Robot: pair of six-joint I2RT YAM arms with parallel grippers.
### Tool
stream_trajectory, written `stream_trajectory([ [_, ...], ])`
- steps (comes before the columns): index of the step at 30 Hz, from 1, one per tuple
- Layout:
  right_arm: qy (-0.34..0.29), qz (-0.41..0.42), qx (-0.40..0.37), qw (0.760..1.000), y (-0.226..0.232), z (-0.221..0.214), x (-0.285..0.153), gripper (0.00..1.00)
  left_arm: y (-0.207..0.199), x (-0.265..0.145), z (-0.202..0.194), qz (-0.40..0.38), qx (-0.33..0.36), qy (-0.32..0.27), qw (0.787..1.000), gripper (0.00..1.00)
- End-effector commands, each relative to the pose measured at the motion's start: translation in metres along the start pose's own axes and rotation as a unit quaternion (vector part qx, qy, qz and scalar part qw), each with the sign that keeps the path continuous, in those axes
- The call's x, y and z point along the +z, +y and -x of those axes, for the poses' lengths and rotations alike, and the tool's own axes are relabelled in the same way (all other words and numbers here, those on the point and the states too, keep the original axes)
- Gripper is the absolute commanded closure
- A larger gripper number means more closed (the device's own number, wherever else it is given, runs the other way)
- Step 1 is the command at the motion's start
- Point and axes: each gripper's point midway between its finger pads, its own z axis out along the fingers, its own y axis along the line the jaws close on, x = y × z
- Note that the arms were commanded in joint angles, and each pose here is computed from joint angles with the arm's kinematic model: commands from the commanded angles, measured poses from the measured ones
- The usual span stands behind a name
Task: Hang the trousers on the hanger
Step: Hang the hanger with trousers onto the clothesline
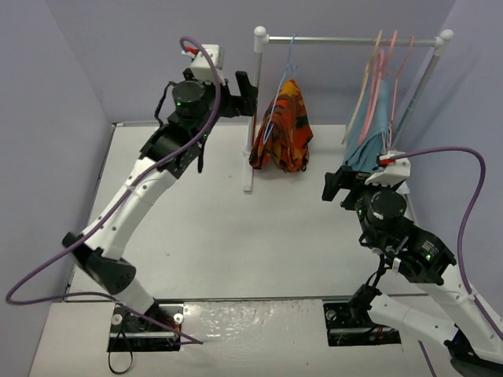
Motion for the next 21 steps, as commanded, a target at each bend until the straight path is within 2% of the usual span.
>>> stream_trajectory([
  [1, -0.056, 0.003, 0.001, 0.998, -0.010, 0.044, -0.018, 0.00, 0.036, -0.080, 0.021, 0.055, 0.059, 0.015, 0.997, 0.03],
  [5, -0.062, -0.013, -0.013, 0.998, -0.026, 0.047, -0.028, 0.00, 0.078, -0.151, -0.023, 0.115, 0.083, 0.083, 0.986, 0.03],
  [11, -0.082, -0.028, -0.016, 0.996, -0.054, 0.045, -0.047, 0.00, 0.134, -0.257, -0.078, 0.218, 0.073, 0.145, 0.962, 0.03],
  [17, -0.091, -0.032, -0.013, 0.995, -0.072, 0.037, -0.060, 0.00, 0.168, -0.326, -0.114, 0.285, 0.059, 0.161, 0.943, 0.03],
  [21, -0.091, -0.032, -0.003, 0.995, -0.080, 0.028, -0.065, 0.00, 0.179, -0.349, -0.127, 0.307, 0.053, 0.165, 0.936, 0.03],
])
